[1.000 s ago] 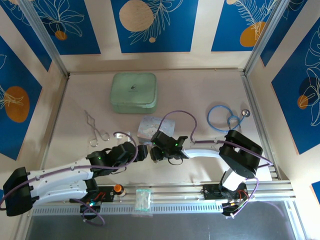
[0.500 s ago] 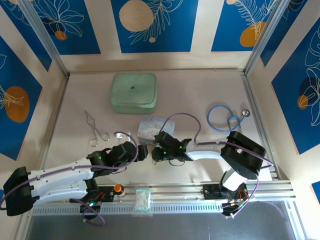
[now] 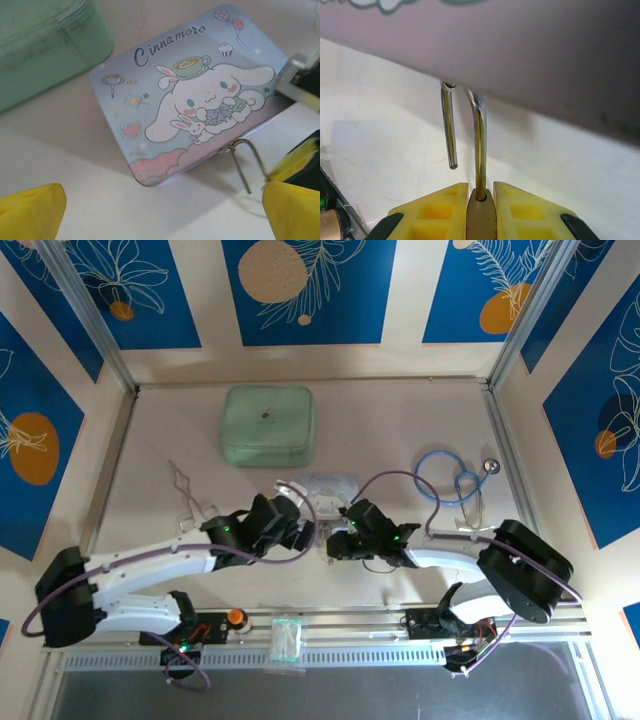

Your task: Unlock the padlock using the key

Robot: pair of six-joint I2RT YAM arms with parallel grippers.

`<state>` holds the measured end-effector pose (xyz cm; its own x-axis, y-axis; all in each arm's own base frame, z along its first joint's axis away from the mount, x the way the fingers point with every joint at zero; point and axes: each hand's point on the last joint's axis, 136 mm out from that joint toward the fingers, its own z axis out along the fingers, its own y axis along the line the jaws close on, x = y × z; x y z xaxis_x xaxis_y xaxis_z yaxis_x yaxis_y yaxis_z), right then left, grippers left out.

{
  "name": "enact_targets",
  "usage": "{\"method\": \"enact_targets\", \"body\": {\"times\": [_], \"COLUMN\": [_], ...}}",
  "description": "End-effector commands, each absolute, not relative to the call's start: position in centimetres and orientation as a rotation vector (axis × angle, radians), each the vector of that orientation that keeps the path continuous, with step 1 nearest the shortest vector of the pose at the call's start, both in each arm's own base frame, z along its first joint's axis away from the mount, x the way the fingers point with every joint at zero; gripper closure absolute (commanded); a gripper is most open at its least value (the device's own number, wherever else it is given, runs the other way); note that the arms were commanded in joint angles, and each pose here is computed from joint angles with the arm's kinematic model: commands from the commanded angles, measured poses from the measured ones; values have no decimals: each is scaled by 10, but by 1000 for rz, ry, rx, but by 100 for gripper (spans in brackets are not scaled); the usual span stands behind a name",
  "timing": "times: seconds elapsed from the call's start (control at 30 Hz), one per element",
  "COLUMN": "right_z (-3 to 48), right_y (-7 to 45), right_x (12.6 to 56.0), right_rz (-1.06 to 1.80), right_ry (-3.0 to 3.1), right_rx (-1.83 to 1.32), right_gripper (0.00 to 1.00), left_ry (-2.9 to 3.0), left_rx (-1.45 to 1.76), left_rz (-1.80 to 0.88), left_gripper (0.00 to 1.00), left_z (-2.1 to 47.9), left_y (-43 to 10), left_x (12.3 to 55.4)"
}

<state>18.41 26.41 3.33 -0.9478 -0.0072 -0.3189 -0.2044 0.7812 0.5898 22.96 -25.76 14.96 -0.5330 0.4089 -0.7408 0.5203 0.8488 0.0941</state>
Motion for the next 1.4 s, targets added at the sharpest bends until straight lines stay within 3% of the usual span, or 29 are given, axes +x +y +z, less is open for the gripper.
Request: {"method": "enact_targets", "body": {"times": [0.0, 0.33, 0.6, 0.67, 0.93, 1.17, 1.37], "right_z": [8, 9, 13, 11, 18, 23, 23], "right_y": [231, 196, 177, 171, 163, 170, 168], "right_x": [162, 165, 170, 172, 189, 197, 200], "right_rz": [899, 931, 905, 863, 916, 1002, 1036], "right_ry": [2822, 2802, 2802, 2807, 2729, 2706, 2684], "right_rx": [-47, 54, 170, 229, 345, 307, 328], "right_gripper": [83, 83, 83, 83, 84, 84, 84], "left_ry": [2142, 2014, 2092, 2120, 2136, 2085, 1961], "left_rx": [939, 1360, 1540, 1535, 1596, 1585, 1539], "left_rz": [-26, 33, -63, -91, -215, -215, -42], "left_gripper": [3, 9, 36, 38, 41, 41, 25], "left_z": [140, 109, 80, 80, 88, 109, 130], "left_y": [-271, -333, -351, -350, -356, -376, -402], "left_x": [239, 255, 237, 231, 195, 194, 231]}}
